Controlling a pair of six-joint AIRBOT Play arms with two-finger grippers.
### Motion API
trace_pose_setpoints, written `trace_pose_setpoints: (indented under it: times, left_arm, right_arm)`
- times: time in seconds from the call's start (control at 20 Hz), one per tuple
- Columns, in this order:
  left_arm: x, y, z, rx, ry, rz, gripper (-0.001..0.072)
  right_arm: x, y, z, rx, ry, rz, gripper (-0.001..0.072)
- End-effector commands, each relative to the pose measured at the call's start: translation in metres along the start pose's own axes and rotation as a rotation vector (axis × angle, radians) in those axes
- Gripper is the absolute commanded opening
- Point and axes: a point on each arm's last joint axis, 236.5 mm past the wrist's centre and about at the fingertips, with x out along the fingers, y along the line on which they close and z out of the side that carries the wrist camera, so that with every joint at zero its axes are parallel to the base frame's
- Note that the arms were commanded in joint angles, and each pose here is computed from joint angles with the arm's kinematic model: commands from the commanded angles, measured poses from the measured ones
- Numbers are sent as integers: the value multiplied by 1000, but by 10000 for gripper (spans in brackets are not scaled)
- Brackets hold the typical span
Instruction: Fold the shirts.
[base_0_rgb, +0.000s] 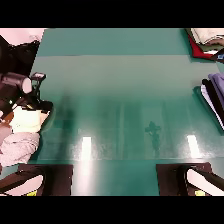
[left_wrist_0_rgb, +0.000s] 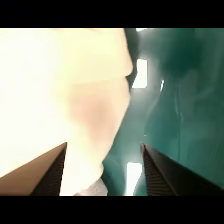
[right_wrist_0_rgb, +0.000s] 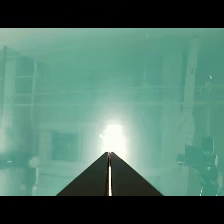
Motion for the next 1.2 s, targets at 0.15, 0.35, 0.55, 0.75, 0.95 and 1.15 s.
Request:
trace_pose_setpoints:
  times: [0.15,0.35,0.55,0.75,0.95,1.15]
  left_arm:
    - [25,4,-2,-21,-32,44,553]
    - [25,8,-1,-21,-39,58,39]
    - [12,6,4,-45,-41,39,31]
    - [-92,-12,63,-33,-308,-119,31]
    - [-278,-87,69,178,-655,-507,32]
    - [-413,-141,27,424,-900,-733,32]
  right_arm:
    - [0,0,-3,-1,13,0,15]
    - [0,0,-7,-1,29,0,15]
    - [0,0,-9,-1,36,0,15]
    - [0,0,-9,-1,37,1,15]
    - [0,1,-8,-1,32,1,15]
    - [0,1,-7,-1,27,3,15]
